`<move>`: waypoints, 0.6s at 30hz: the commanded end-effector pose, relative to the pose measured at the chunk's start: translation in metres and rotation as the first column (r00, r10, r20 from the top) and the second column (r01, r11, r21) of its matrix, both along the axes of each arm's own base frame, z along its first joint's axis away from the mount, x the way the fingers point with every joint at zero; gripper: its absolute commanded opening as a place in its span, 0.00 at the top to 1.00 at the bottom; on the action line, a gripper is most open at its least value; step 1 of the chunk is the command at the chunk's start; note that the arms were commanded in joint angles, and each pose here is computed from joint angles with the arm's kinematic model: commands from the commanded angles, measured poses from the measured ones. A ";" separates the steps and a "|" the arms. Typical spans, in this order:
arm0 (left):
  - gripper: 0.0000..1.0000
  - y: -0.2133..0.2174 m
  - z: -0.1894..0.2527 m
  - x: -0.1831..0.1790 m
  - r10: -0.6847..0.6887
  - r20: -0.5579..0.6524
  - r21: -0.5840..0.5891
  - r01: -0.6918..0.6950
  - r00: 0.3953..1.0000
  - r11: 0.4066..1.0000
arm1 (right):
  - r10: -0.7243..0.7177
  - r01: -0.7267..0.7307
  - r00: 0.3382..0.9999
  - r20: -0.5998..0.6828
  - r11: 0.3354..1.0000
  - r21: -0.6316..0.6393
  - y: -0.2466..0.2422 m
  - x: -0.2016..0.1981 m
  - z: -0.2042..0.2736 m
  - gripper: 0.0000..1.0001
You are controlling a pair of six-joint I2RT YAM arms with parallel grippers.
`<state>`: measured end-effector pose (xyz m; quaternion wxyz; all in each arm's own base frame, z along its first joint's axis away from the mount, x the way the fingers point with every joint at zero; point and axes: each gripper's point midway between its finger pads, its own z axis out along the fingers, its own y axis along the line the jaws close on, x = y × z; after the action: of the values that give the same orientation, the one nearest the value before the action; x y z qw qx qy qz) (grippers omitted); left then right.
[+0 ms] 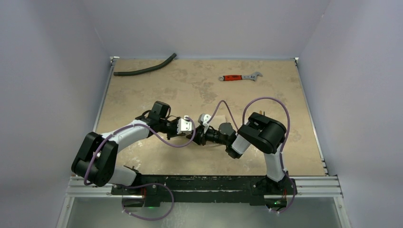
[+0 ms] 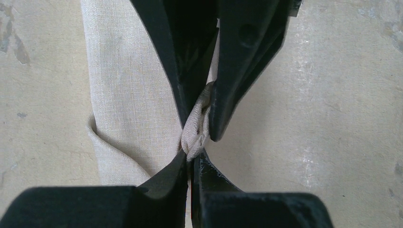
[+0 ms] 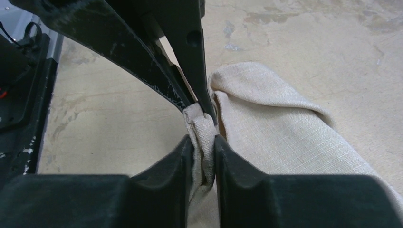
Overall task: Fold the napkin into a case and place the utensils inside
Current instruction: Pick up the 2/3-rectangle-folded napkin at the center of the board.
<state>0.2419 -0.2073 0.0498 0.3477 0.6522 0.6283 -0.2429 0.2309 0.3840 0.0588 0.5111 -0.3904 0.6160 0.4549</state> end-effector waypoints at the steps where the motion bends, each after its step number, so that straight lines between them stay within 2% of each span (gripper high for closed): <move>1: 0.99 -0.002 0.012 0.009 0.003 0.059 -0.028 -0.001 0.998 1.000 | -0.020 -0.078 0.963 0.269 0.933 0.351 0.006 0.000 0.104 0.85; 3: 0.99 -0.002 0.013 0.009 0.006 0.063 -0.027 -0.005 0.998 1.000 | -0.016 -0.071 0.968 0.250 0.940 0.335 0.004 0.000 0.096 0.99; 4: 0.99 -0.001 0.013 0.008 0.006 0.063 -0.027 -0.004 0.998 1.000 | -0.018 -0.068 0.969 0.246 0.939 0.336 0.003 -0.001 0.096 1.00; 7: 0.97 0.000 0.010 0.007 0.007 0.060 -0.023 -0.005 0.998 1.000 | -0.019 -0.068 0.970 0.242 0.935 0.348 0.001 -0.002 0.099 1.00; 14: 0.78 0.003 0.023 0.014 0.042 0.076 -0.008 -0.042 0.996 0.999 | 0.001 -0.084 0.970 0.243 0.940 0.332 0.007 0.000 0.104 1.00; 18: 0.74 0.012 0.047 0.025 0.128 0.053 -0.021 -0.127 0.990 0.992 | 0.037 -0.095 0.979 0.198 0.952 0.290 0.010 -0.001 0.092 1.00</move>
<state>0.2455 -0.1981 0.0558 0.3495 0.6445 0.6433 -0.2205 0.2279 0.3857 0.0521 0.4895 -0.3780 0.6261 0.4749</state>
